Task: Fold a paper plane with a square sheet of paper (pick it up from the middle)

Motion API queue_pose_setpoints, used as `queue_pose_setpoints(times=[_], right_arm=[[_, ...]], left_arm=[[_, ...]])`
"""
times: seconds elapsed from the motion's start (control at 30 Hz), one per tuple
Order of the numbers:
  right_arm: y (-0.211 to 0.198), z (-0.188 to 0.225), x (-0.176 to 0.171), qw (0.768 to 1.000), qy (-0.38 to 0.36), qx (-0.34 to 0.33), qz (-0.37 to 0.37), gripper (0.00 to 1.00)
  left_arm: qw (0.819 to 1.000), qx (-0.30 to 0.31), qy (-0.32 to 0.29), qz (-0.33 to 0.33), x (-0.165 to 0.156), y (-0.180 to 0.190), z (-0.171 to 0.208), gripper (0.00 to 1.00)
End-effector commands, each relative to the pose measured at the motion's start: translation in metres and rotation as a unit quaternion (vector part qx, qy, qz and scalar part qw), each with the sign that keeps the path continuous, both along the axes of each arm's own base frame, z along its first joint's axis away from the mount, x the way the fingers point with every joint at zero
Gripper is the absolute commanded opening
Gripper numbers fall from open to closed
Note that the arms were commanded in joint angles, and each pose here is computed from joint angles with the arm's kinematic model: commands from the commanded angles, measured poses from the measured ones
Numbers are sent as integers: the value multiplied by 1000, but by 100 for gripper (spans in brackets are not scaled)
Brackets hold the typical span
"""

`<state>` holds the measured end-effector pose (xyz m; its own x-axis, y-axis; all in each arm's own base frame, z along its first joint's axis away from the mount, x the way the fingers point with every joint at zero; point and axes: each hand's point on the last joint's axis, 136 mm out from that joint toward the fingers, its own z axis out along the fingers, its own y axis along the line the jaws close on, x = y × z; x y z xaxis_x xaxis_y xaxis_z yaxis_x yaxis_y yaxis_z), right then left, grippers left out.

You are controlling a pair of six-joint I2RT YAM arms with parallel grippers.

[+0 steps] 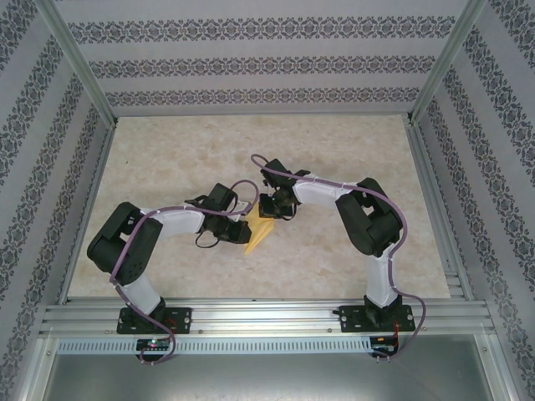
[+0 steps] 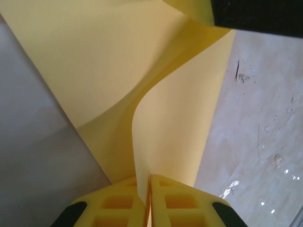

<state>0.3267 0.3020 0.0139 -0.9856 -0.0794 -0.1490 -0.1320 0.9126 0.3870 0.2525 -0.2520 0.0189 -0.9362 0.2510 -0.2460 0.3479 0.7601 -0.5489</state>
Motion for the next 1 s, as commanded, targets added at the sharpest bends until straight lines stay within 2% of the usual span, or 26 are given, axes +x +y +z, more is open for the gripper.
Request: queue_pose_setpoints(times=[0.0,0.5,0.7,0.97], right_arm=[[-11,-11,-4,999,17,-26,-11,15],[-15,-19,-8,999,25,-32,-15,14],[-16,-22,-10,999,28,-35,-15,14],[-15,-22,-9,999,28,-34,-14,14]], left_arm=[[1000,0,-19,-3,11,1,3,11],[999,-13,-31,-12,10,-2,6,12],[998,-22,-50,-11,13,-3,19,12],[1000,0,-20,-10,6,2,-2,12]])
